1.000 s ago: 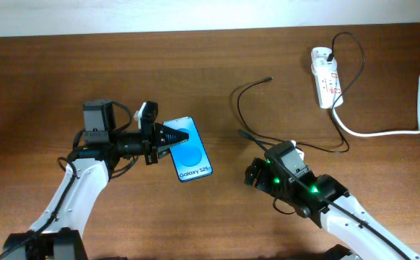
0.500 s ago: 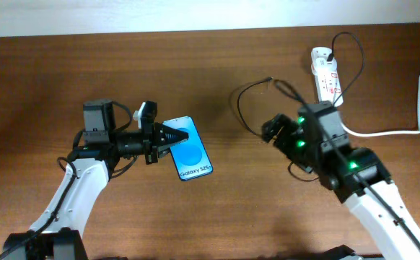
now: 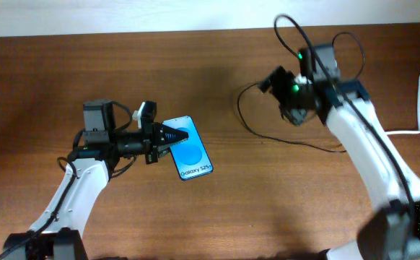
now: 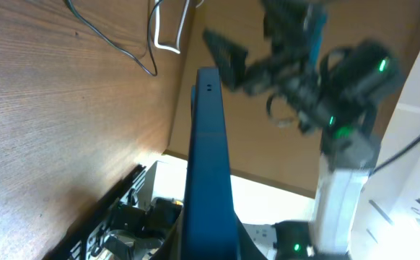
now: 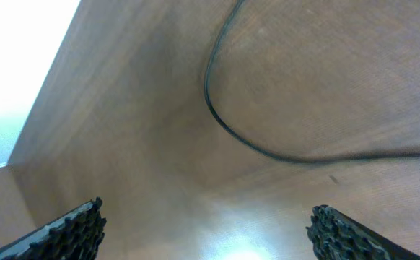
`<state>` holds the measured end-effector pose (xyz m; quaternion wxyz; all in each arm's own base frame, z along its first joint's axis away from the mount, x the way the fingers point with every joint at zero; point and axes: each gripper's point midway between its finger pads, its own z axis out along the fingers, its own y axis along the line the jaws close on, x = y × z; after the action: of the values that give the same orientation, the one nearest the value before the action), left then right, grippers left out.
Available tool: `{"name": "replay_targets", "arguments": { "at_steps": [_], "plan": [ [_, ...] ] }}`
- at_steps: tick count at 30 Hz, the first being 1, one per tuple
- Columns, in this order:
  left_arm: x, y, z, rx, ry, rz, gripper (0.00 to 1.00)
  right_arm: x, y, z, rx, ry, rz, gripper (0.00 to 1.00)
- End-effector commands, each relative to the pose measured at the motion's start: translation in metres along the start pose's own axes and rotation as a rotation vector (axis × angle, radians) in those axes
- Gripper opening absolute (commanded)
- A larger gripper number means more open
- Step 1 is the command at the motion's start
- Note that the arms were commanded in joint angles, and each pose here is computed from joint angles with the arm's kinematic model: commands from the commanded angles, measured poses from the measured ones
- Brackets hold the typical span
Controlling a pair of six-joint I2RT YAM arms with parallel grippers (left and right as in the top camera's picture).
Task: Plug charger to phone and switch on socket
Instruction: 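Move the right gripper to the black cable's connector end and grasp it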
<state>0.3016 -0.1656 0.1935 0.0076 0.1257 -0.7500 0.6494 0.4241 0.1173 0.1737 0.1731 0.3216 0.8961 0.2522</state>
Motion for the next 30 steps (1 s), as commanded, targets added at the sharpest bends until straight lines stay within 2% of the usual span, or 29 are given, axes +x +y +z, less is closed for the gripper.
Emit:
{"name": "replay_targets", "arguments": {
  "at_steps": [1, 8, 13, 19, 23, 30],
  "plan": [
    [0.001, -0.008, -0.001, 0.021, 0.019, 0.026, 0.0, -0.025, 0.018, 0.03, -0.01, 0.01, -0.003, 0.89],
    [0.001, -0.008, -0.001, 0.021, 0.019, 0.025, 0.0, -0.064, -0.003, 0.091, 0.011, 0.004, 0.221, 0.79],
    [0.001, -0.007, -0.001, 0.021, 0.019, 0.024, 0.0, -0.08, -0.006, 0.133, -0.081, 0.037, 0.326, 0.7],
    [0.0, -0.007, -0.001, 0.017, 0.014, 0.025, 0.0, -0.072, -0.026, 0.168, -0.037, 0.064, 0.355, 0.68],
    [0.0, -0.007, -0.001, 0.017, 0.013, 0.024, 0.0, -0.068, -0.035, 0.184, -0.024, 0.083, 0.39, 0.6],
    [0.0, -0.006, -0.001, 0.016, 0.014, 0.021, 0.0, -0.082, -0.044, 0.186, 0.01, -0.006, 0.392, 0.57]
  ]
}}
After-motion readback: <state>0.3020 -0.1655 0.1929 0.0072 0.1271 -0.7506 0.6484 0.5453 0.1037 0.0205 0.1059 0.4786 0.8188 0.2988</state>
